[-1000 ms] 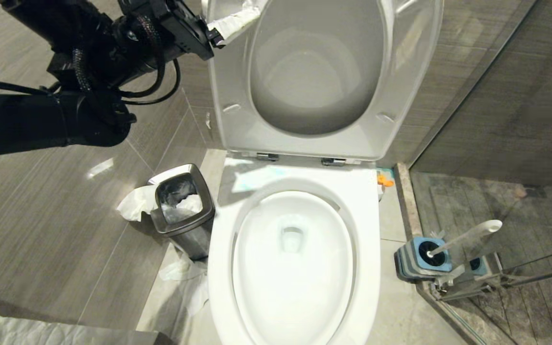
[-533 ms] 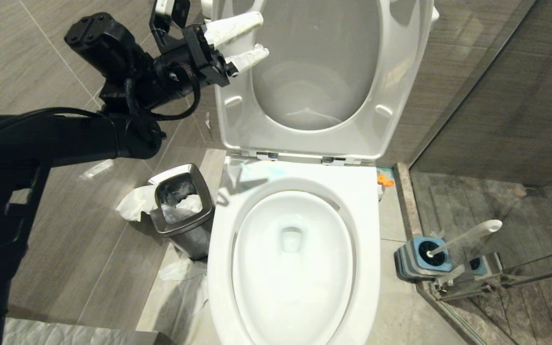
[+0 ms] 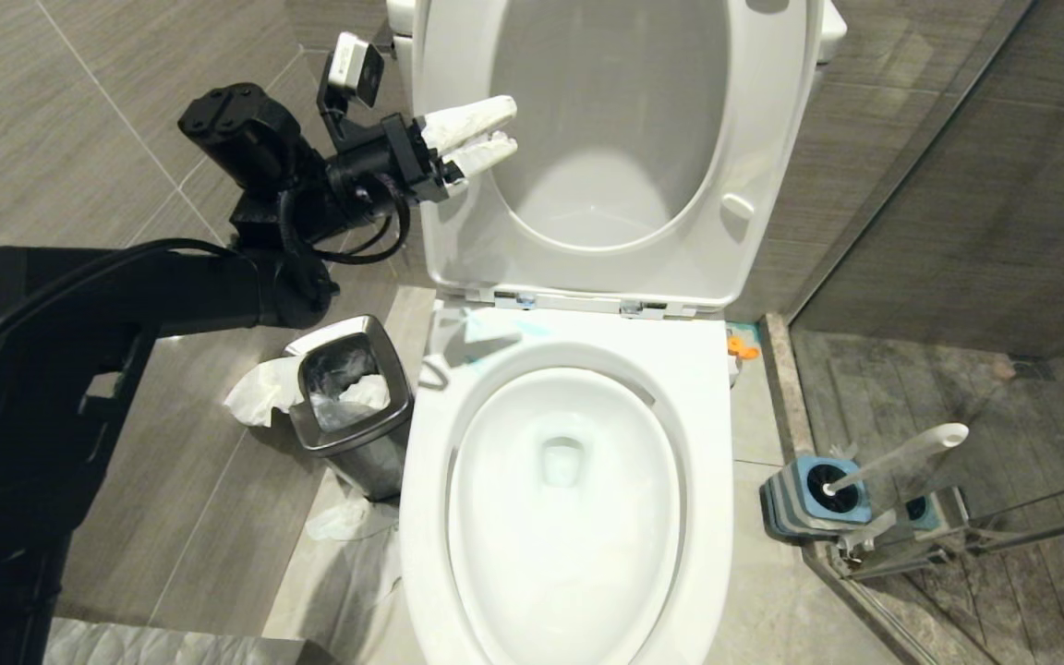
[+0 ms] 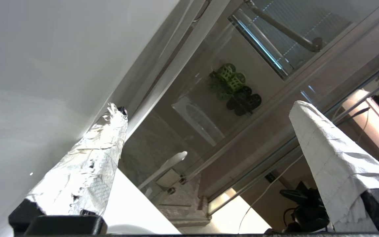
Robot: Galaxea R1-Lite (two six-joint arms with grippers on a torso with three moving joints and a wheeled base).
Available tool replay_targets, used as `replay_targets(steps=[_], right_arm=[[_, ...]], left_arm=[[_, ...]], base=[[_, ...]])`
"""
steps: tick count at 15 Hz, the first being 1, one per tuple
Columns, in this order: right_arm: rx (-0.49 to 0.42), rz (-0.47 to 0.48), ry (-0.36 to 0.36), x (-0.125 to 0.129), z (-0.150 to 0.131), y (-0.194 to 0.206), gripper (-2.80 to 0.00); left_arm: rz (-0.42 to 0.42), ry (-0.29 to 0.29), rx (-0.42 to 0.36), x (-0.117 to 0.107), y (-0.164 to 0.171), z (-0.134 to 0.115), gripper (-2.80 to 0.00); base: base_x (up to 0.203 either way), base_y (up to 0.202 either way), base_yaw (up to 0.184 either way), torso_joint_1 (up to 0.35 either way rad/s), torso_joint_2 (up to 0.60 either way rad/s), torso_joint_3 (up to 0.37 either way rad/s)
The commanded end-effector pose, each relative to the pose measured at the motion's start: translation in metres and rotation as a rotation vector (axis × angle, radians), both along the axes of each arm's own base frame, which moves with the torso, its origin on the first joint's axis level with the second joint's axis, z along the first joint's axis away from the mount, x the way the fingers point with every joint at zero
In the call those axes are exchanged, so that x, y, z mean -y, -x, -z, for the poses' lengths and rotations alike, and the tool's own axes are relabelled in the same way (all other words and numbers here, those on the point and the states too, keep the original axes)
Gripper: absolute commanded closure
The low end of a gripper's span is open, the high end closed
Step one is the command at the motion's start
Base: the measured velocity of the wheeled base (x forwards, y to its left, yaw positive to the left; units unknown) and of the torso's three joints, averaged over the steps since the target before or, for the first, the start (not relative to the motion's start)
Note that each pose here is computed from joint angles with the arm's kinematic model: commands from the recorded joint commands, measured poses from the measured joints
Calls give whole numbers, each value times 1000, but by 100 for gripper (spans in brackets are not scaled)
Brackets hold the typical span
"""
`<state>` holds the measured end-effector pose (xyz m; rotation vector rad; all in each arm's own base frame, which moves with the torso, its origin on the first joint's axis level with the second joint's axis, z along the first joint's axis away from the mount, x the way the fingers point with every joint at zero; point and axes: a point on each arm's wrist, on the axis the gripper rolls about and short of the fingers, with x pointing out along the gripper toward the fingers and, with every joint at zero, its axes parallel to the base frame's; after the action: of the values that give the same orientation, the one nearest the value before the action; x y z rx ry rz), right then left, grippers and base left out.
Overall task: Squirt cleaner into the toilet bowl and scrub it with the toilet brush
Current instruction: Use the left hand to lift the toilet lid slightly
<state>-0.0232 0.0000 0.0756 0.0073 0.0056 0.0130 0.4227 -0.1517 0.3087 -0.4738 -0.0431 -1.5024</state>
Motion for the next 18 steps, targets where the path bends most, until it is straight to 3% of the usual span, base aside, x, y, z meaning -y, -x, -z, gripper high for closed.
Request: replay_targets(steps=[1,5,8,10,12,16,18], right_arm=[[-1,-1,0,0,0,0,0],[-1,-1,0,0,0,0,0],[-1,-1,0,0,0,0,0],[-1,-1,0,0,0,0,0],[-1,-1,0,0,0,0,0],[-2,-1,0,0,0,0,0],[-1,-1,0,0,0,0,0]], left_arm=[[-14,-11,0,-1,-10,14,-280],[-44,-20,11,-3,-21,29,-280],[-59,5,15,-4,-14,18,-280],[-53,43,18,-9,6,-13,-280],[-16,100,-40,-17,35,-51,-280],[142,237,-312,-45,113,-127,-280],[187,263,-383,-58,145,-151,-280]], base=[[0,0,0,0,0,0],[0,0,0,0,0,0],[0,0,0,0,0,0],[0,0,0,0,0,0],[0,0,0,0,0,0],[0,0,0,0,0,0],[0,0,0,0,0,0]])
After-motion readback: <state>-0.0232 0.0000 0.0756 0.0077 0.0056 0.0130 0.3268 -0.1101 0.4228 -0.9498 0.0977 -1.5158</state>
